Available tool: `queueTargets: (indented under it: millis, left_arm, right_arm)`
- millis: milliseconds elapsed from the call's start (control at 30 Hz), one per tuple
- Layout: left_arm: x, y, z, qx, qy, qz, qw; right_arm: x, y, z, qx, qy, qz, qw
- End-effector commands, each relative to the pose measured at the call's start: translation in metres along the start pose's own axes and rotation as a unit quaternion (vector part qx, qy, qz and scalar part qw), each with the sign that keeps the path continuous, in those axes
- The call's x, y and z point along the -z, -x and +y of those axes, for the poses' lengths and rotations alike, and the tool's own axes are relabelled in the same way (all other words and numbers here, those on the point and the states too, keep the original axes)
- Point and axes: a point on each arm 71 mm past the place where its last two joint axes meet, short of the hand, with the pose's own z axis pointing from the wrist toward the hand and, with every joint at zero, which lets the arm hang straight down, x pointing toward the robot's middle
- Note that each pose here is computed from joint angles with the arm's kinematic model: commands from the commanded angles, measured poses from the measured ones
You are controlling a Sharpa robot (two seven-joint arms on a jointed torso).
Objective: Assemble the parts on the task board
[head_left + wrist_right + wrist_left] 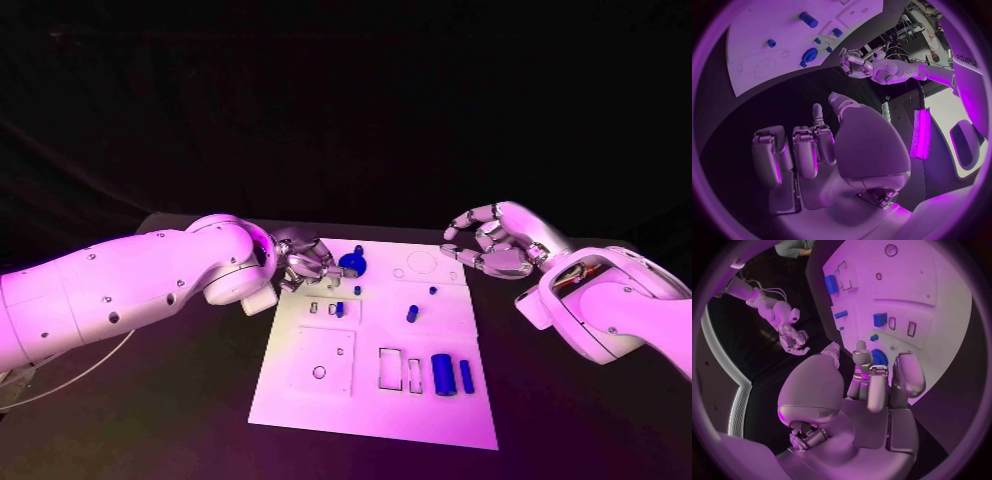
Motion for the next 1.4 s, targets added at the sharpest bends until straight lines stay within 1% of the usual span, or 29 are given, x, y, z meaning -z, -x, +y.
queueTargets:
  millis: [33,267,433,567,867,1100,1400]
  left_arm:
    - [-0.0042,-0.0053,0.0021,-0.093,0.079,0.03,0.992]
    - [-0.0133,-0.0076,-0.0093,-0.124,0.099,0.037,0.987]
    - [-0.0162,-0.0089,-0.0143,-0.14,0.102,0.039,0.984]
    - [-0.0182,-0.0106,-0.0164,-0.147,0.104,0.042,0.983]
    - [-0.0216,-0.0139,-0.0189,-0.157,0.107,0.048,0.981]
    - [-0.026,-0.0177,-0.0178,-0.165,0.114,0.06,0.978]
    - [-0.0303,-0.0208,-0.0175,-0.167,0.117,0.068,0.977]
  right_arm:
    - [0.001,0.0,-0.004,-0.014,-0.014,0.014,1.0]
    - [0.002,0.003,-0.01,-0.011,-0.026,0.011,1.0]
    - [0.002,0.006,-0.015,-0.007,-0.035,0.006,0.999]
    - [0.003,0.007,-0.017,-0.005,-0.038,0.004,0.999]
    - [0.002,0.007,-0.018,-0.003,-0.041,0.003,0.999]
    - [0.002,0.007,-0.019,-0.002,-0.042,0.002,0.999]
    - [0.002,0.008,-0.02,-0.002,-0.043,0.001,0.999]
